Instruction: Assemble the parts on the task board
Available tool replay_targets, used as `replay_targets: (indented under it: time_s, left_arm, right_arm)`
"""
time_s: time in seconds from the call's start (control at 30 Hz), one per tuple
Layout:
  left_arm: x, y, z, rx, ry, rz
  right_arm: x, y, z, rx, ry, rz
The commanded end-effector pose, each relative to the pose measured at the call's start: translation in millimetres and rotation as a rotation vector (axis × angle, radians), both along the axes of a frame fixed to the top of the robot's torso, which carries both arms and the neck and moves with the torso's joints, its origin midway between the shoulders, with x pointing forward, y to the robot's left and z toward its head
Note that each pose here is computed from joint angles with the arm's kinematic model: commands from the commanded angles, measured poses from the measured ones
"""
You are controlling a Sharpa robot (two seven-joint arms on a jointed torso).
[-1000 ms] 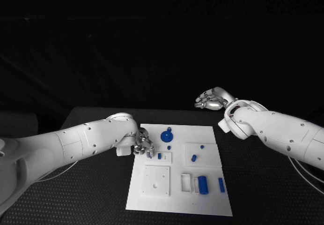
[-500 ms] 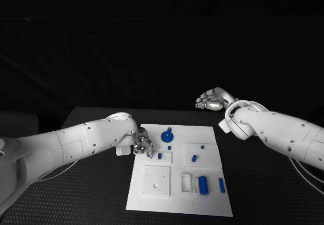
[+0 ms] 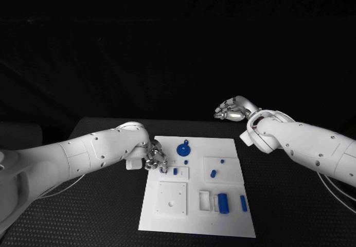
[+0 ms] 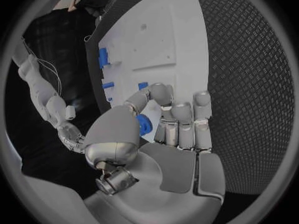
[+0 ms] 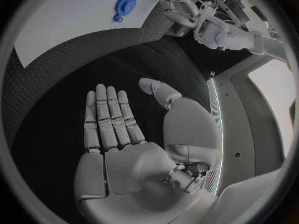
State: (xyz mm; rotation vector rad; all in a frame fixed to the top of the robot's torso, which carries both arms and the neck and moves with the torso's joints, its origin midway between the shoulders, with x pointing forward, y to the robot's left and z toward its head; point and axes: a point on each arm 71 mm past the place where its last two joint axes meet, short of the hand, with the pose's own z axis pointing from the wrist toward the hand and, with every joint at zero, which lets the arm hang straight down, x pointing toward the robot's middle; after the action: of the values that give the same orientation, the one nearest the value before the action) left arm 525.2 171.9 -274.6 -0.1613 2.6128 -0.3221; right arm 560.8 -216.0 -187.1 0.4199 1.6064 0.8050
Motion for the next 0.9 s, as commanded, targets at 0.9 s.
replay_targets:
  time_s: [0.9]
  left_arm:
    - [6.5, -20.5, 2.2, 0.062, -0.008, -0.061]
  right_arm:
    - [-0.2, 3, -0.6, -0.001, 0.006, 0.016]
